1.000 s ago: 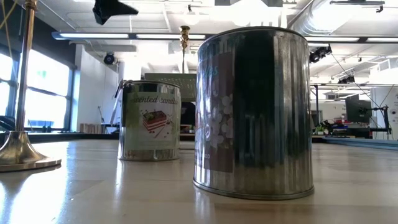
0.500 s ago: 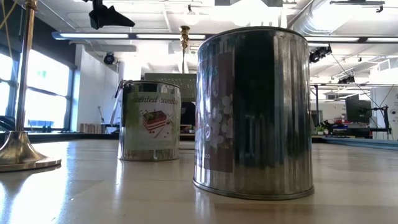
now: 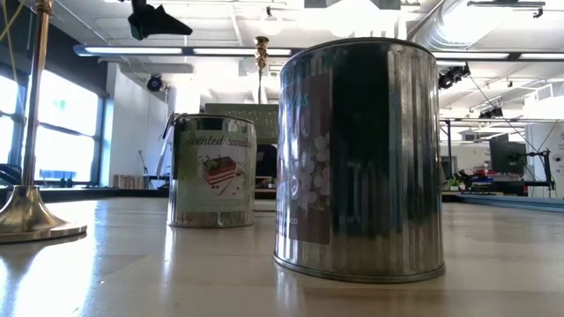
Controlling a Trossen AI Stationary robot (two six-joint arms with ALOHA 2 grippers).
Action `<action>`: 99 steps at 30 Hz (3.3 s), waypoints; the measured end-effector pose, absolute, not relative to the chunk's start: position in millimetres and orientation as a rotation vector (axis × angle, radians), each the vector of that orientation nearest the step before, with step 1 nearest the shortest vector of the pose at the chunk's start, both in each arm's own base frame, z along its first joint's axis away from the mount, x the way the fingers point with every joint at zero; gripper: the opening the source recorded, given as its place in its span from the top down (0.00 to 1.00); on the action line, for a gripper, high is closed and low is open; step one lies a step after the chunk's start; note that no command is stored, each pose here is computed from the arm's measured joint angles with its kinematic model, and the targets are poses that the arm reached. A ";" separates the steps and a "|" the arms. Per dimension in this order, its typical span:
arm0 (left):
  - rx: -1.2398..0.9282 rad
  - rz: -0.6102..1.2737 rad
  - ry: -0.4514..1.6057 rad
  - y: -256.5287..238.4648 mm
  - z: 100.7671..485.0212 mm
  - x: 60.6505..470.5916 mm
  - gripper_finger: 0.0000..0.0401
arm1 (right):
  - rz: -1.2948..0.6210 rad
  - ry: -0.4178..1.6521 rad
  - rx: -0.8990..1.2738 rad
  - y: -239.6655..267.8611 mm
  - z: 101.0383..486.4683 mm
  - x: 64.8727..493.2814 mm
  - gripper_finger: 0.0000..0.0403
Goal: Pick & Place candle stick holders
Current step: Put the green scented candle on the shelf aligned with the other green scented candle
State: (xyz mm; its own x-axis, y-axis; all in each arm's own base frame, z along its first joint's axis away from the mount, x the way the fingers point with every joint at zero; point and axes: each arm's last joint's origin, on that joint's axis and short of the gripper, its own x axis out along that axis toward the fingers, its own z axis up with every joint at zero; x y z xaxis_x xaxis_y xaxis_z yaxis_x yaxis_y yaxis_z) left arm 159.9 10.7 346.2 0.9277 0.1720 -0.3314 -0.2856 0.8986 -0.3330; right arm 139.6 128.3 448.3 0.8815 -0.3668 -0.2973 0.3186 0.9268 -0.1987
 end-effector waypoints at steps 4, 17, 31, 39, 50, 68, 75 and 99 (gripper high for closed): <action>-0.449 0.137 0.325 7.8 344.7 166.3 0.00 | -0.364 0.333 -0.148 128.1 448.5 139.6 0.24; -0.494 -0.209 0.421 -26.6 339.4 211.4 0.00 | -0.356 0.338 -0.132 128.5 448.3 139.7 0.24; -0.480 0.140 0.938 -57.3 360.2 273.4 0.00 | -0.306 0.367 -0.097 135.1 446.1 144.1 0.24; -0.453 0.266 1.197 -63.6 331.2 303.1 0.00 | -0.287 0.406 -0.082 146.8 437.9 152.8 0.24; -0.424 0.253 1.274 -69.1 303.4 325.2 0.00 | -0.270 0.349 -0.063 168.3 436.4 170.8 0.24; -0.416 0.175 1.292 -71.8 298.3 330.8 0.00 | -0.236 0.281 0.061 183.4 440.8 182.9 0.24; -0.442 0.188 1.284 -72.0 298.5 331.6 0.00 | -0.237 0.302 0.060 196.4 429.4 193.4 0.24; -0.404 0.239 1.316 -91.6 268.4 348.2 0.00 | -0.204 0.268 0.140 208.4 429.5 202.7 0.24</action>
